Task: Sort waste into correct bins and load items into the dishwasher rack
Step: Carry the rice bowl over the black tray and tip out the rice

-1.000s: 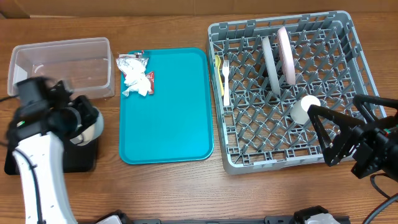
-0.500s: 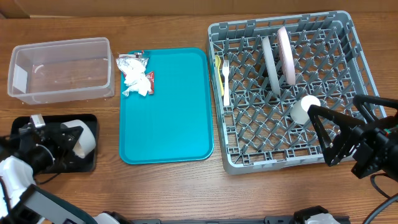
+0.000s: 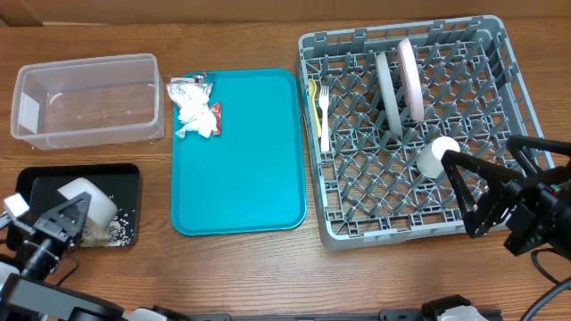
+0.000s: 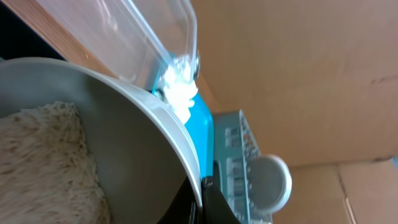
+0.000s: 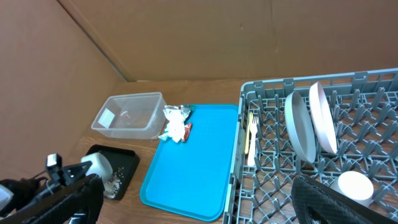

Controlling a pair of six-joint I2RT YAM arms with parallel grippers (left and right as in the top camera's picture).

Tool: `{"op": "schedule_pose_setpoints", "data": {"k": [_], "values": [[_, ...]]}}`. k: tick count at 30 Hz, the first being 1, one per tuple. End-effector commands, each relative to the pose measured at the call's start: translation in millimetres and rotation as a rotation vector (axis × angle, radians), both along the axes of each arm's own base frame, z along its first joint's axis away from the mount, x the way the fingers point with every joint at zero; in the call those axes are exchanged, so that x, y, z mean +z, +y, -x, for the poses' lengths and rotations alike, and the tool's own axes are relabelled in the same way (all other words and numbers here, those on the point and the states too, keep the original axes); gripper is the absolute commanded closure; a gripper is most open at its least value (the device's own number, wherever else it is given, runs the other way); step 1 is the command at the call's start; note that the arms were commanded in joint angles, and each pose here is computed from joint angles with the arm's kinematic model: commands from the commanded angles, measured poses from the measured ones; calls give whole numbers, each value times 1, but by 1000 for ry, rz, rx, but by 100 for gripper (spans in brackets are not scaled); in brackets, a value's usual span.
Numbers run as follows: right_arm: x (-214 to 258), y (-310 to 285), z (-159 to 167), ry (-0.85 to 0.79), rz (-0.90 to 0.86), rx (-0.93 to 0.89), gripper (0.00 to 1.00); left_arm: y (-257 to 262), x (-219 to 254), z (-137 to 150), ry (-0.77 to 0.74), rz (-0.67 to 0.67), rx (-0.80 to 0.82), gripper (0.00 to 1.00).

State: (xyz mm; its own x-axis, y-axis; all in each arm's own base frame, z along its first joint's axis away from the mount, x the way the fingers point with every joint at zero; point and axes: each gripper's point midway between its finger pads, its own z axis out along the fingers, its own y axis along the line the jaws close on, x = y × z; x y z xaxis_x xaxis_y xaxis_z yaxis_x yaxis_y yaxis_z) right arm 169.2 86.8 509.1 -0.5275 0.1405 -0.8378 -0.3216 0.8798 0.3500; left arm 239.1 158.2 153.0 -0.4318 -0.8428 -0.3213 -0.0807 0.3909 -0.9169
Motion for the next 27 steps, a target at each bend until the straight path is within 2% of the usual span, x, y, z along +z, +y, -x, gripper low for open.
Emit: {"op": "schedule_pose_setpoints", "data": {"k": [1,5,7,10,13,20,22,25,27], "values": [[1,-1,0,-6,2,-6,0,3,15,2,-97,11,23,96],[1,-1,0,-6,2,-6,0,-3,19,4,-105,39,23,96],[1,-1,0,-6,2,-6,0,0,15,3,-119,-41,9,96],[1,-1,0,-6,2,-6,0,1,18,2,-116,29,26,96],[1,-1,0,-6,2,-6,0,3,19,1,-143,-11,22,96],[1,-1,0,-6,2,-6,0,-7,21,4,-140,30,18,96],[1,-1,0,-6,2,-6,0,-5,20,4,-162,-42,6,96],[1,-1,0,-6,2,-6,0,-4,20,3,-140,38,24,96],[1,-1,0,-6,2,-6,0,-5,21,3,-158,-7,15,96]]}}
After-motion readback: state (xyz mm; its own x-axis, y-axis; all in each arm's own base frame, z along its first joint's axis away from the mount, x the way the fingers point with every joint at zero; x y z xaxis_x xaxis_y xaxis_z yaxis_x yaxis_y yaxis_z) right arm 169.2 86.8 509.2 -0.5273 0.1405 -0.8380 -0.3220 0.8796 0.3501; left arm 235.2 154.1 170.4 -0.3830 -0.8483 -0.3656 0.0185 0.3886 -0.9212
